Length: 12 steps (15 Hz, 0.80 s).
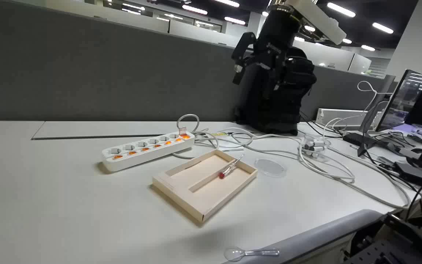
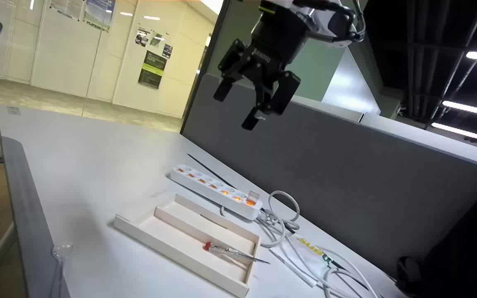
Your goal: Remove the screwdriver from the tray
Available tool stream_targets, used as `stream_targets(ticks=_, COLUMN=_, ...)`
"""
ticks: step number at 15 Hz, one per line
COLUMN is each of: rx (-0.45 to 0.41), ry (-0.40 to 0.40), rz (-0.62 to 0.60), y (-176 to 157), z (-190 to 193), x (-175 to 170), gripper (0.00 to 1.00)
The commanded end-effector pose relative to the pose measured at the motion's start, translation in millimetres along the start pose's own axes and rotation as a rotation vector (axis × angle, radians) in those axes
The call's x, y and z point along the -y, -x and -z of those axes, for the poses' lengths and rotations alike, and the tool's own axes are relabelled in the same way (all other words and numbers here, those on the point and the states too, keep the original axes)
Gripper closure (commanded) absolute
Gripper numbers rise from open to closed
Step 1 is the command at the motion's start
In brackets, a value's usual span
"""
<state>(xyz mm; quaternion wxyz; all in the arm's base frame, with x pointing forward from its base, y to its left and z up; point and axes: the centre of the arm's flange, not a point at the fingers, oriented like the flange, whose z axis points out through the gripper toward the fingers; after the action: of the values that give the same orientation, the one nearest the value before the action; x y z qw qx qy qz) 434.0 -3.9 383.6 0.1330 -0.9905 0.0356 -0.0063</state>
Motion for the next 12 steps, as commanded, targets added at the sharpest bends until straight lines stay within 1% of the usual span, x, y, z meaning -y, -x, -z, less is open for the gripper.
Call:
stream_targets(ticks=1, rx=0.001, ry=0.000, rz=0.000, y=0.0, z=-0.3, x=-0.1, gripper=0.00)
stream_targets(ticks=10, rx=0.001, ry=0.000, rz=0.000, y=0.0, z=-0.3, x=-0.1, gripper=0.00)
stream_targets(ticks=11, rx=-0.012, ry=0.009, rz=-0.013, y=-1.2, z=-3.1, x=-1.3, gripper=0.00)
stream_targets(ticks=12, rx=-0.043, ry=0.034, rz=-0.038, y=-3.6, z=-6.5, x=-5.8, gripper=0.00)
